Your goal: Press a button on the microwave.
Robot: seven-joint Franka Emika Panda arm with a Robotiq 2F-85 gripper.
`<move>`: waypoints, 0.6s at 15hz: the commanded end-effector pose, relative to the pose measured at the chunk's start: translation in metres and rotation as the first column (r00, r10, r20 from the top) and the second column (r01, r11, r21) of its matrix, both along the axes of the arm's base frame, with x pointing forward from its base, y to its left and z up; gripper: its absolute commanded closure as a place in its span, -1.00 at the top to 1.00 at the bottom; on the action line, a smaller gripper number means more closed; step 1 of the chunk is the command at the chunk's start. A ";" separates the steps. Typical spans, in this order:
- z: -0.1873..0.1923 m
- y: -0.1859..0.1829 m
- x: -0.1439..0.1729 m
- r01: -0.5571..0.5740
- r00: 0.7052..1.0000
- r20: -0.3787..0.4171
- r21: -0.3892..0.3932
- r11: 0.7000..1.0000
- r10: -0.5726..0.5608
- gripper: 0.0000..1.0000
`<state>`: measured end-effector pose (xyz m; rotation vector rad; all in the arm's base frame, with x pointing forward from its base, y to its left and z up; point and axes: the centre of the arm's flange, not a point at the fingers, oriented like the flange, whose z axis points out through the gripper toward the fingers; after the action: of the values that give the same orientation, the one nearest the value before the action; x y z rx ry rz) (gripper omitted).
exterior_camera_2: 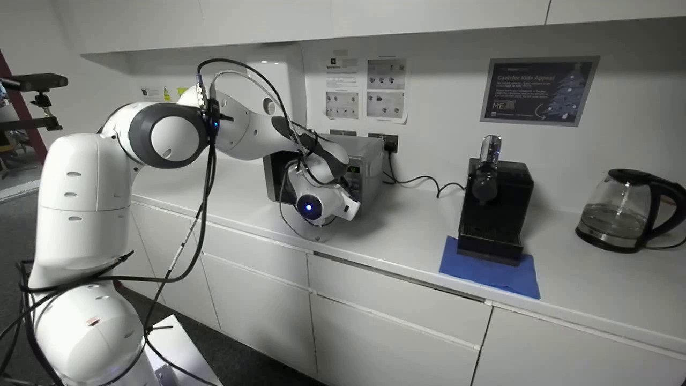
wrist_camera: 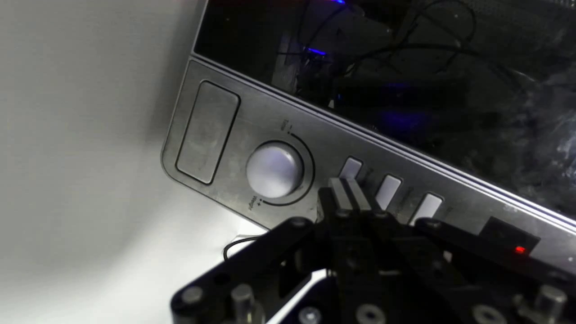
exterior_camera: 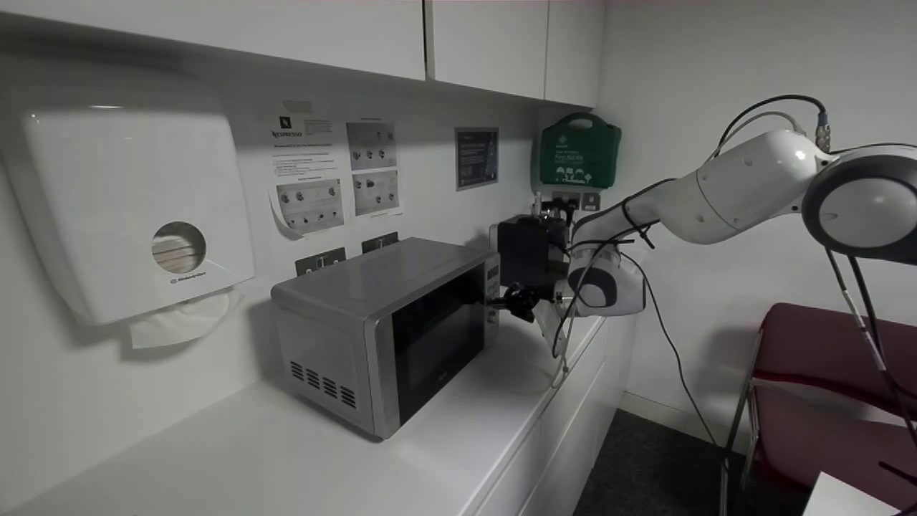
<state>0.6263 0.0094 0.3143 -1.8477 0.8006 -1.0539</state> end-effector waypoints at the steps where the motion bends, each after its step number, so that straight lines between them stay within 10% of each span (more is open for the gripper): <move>1: -0.001 0.004 0.011 -0.006 1.000 0.018 0.025 1.000 0.006 -1.00; 9: -0.007 0.011 0.009 -0.015 1.000 0.000 0.031 0.999 0.015 -1.00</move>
<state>0.6260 0.0121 0.3092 -1.8536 0.8014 -1.0440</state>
